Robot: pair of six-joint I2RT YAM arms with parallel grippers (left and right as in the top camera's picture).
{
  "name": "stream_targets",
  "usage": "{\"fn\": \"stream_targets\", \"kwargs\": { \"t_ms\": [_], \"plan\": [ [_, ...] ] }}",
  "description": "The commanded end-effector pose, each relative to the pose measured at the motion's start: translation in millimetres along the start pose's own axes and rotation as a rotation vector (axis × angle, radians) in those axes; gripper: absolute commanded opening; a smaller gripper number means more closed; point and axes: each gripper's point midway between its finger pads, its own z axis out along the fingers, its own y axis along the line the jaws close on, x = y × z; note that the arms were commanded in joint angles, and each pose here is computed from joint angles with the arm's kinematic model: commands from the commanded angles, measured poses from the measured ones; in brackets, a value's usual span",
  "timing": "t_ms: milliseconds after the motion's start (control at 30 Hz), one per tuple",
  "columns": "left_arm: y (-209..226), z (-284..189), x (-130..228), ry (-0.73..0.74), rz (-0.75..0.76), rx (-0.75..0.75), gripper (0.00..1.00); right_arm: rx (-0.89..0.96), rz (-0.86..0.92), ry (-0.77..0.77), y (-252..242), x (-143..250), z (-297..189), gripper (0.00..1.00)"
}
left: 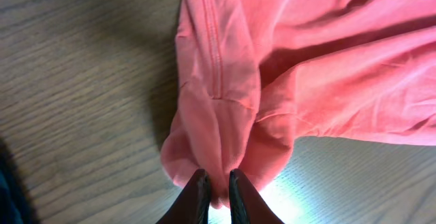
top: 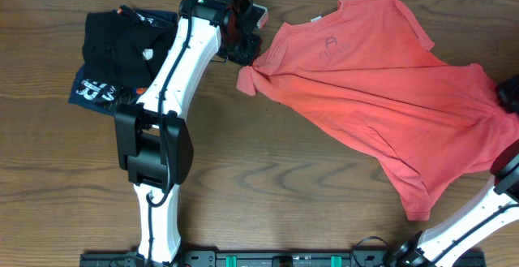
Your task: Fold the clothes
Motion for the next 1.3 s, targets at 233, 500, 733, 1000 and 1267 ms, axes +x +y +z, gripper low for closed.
{"fn": "stream_targets", "kwargs": {
  "t_ms": [233,500,733,1000,1267],
  "plan": [
    [-6,-19,-12,-0.055,0.006,0.015,0.14,-0.034,-0.072,0.053,4,31,-128,0.12],
    [-6,-19,-11,-0.054,0.006,0.015,0.15,0.238,0.050,0.172,-77,72,-76,0.26],
    [-6,-19,-12,-0.055,0.006,0.015,0.17,0.241,0.130,0.208,-125,85,-50,0.54],
    [-6,-19,-12,-0.055,0.006,0.015,0.17,0.241,0.167,0.213,-148,109,-15,0.53],
    [-6,-19,-12,-0.055,0.006,0.015,0.17,0.161,0.168,0.187,-137,105,-4,0.33]
  ]
}}
